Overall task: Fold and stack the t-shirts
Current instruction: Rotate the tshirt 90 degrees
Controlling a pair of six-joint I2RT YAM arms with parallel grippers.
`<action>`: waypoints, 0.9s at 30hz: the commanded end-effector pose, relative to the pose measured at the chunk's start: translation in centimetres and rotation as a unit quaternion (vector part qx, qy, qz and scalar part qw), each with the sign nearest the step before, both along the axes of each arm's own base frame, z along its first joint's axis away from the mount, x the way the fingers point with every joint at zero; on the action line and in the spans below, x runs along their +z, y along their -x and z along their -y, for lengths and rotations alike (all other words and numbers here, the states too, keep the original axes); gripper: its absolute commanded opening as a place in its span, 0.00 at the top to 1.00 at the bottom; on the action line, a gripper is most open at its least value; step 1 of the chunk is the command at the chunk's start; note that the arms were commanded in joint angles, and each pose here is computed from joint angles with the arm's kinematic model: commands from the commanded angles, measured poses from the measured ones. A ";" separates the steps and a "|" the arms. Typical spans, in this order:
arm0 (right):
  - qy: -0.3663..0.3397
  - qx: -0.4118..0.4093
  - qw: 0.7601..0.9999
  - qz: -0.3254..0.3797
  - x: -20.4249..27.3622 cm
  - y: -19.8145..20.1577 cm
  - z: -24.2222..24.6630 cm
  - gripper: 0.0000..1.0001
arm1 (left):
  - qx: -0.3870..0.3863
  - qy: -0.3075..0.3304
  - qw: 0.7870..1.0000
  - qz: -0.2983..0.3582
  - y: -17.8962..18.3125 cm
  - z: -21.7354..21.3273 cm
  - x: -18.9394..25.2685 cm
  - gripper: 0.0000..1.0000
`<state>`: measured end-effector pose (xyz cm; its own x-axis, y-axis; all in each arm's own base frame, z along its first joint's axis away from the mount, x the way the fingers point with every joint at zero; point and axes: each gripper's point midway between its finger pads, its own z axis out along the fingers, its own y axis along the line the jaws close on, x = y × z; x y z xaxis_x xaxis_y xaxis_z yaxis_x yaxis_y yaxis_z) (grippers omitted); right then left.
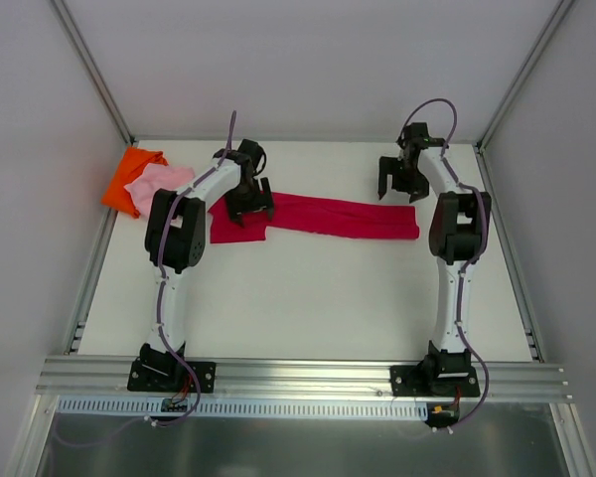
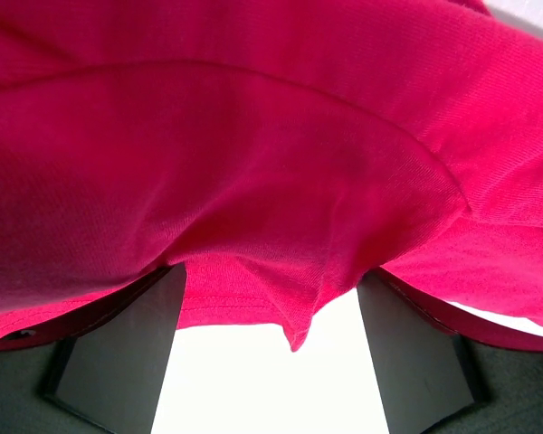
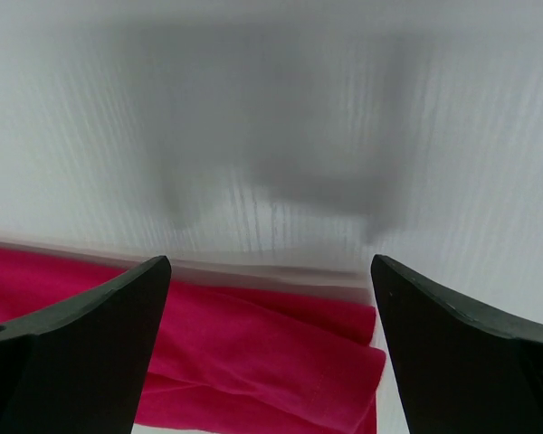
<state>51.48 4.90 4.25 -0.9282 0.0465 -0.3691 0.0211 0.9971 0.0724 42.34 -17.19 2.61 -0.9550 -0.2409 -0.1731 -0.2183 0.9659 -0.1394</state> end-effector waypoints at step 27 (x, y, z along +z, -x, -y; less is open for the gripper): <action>-0.013 0.106 0.992 -0.061 2.2 10.5 -4.7 0.00 | 0.042 0.034 0.998 -0.021 -3.0 -0.7 -0.1 0.23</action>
<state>41.85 8.09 3.52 -0.9700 -0.1049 -0.2194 -0.1260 0.9884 0.0844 45.62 -15.52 2.67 -0.9353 -0.3158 -0.1597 -0.2920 0.9437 -0.1557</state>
